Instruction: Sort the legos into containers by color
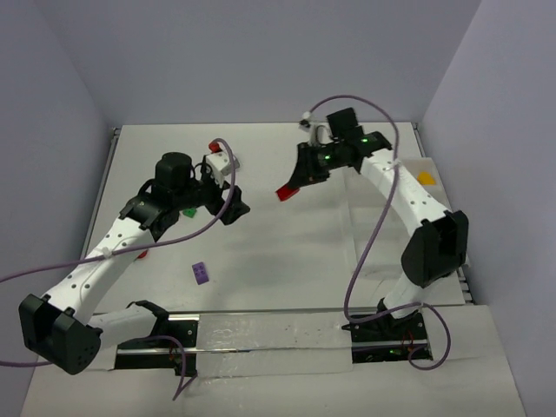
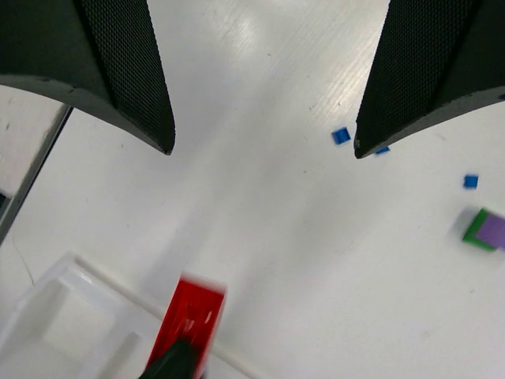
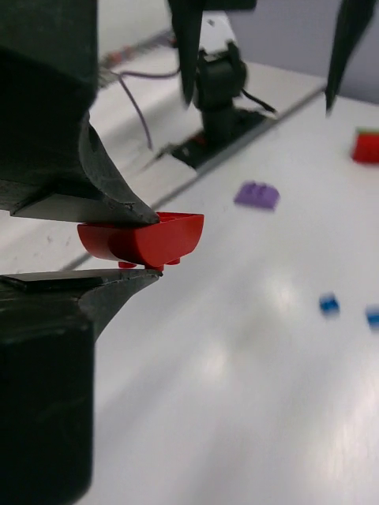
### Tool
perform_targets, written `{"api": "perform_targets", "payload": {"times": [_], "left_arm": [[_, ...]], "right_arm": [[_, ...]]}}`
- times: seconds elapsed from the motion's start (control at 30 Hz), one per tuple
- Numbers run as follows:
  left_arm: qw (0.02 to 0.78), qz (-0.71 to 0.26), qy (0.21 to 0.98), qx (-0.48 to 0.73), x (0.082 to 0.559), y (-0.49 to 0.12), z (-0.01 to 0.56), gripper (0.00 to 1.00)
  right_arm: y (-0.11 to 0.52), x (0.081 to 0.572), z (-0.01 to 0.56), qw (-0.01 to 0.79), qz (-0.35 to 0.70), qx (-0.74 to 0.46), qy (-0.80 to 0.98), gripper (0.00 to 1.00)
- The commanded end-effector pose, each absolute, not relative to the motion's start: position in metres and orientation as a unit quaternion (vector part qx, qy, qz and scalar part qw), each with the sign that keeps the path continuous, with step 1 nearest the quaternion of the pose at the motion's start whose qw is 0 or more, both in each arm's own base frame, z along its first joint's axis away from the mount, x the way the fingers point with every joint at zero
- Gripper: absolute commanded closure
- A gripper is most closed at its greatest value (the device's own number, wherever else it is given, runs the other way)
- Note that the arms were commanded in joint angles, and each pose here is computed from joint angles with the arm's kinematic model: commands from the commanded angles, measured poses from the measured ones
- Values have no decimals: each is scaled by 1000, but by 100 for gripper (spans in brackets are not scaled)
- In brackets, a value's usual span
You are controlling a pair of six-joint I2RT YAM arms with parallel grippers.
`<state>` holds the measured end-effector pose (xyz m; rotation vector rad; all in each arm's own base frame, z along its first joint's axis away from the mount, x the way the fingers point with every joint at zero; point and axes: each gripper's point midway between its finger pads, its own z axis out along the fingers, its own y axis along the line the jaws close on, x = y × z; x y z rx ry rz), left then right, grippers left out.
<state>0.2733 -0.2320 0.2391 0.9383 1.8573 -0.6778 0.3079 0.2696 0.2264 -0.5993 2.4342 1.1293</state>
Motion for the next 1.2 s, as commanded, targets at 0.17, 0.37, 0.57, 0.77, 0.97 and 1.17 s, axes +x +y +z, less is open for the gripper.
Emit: {"api": "perform_targets", "payload": {"times": [0.17, 0.37, 0.57, 0.77, 0.97, 1.17], "left_arm": [[477, -189, 832, 210, 305, -175, 250, 1], [454, -217, 833, 230, 303, -172, 238, 1], [445, -224, 838, 222, 307, -163, 234, 1], [442, -207, 847, 211, 312, -155, 231, 1], [443, -187, 854, 197, 314, -144, 227, 1], [419, -149, 876, 187, 319, -118, 204, 1]], "right_arm": [[30, 310, 230, 346, 104, -102, 927, 100], [-96, 264, 204, 303, -73, -40, 949, 100], [-153, 232, 184, 245, -160, -27, 956, 100], [-173, 221, 162, 208, -200, -15, 957, 100], [-184, 219, 138, 191, -227, -11, 955, 100], [-188, 225, 122, 184, -224, -5, 957, 74]]}}
